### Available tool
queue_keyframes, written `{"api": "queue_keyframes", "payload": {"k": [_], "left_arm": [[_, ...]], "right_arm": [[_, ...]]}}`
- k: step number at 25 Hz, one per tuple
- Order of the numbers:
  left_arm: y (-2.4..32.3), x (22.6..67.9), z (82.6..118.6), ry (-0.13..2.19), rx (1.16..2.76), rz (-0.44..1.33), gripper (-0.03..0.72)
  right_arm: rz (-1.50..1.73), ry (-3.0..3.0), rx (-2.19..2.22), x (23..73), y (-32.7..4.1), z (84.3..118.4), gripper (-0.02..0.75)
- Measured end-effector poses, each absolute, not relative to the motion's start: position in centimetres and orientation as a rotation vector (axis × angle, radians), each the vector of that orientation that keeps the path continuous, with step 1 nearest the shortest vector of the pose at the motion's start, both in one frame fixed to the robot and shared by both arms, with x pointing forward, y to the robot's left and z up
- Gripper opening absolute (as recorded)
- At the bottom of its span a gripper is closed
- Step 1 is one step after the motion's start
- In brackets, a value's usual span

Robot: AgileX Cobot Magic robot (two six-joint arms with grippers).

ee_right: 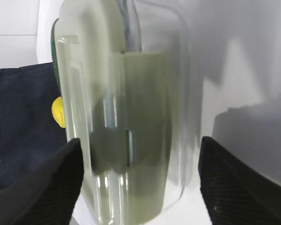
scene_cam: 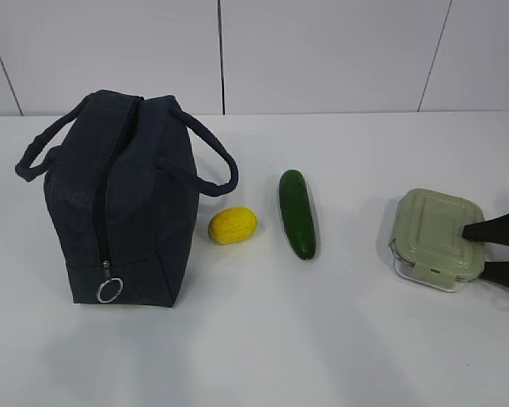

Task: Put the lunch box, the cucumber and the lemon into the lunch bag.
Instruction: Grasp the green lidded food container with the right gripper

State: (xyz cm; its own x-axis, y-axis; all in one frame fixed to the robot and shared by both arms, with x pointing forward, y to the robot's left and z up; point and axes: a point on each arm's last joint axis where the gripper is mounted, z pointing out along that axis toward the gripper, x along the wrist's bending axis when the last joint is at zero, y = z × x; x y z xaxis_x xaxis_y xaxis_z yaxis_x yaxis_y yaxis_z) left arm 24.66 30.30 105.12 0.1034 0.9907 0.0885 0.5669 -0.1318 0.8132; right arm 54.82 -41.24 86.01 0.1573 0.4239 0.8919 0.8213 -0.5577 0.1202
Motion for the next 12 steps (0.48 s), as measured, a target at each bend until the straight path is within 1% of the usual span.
{"api": "queue_keyframes", "payload": {"k": [5, 12], "left_arm": [[30.30, 24.66, 105.12, 1.525, 1.773, 0.887, 0.239], [30.30, 24.66, 105.12, 1.525, 1.773, 0.887, 0.239]], "right_arm": [[-1.424, -1.217, -2.046, 55.55, -41.70, 86.12, 0.568], [-1.421, -1.210, -2.044, 55.71, -41.80, 85.73, 0.568]]}}
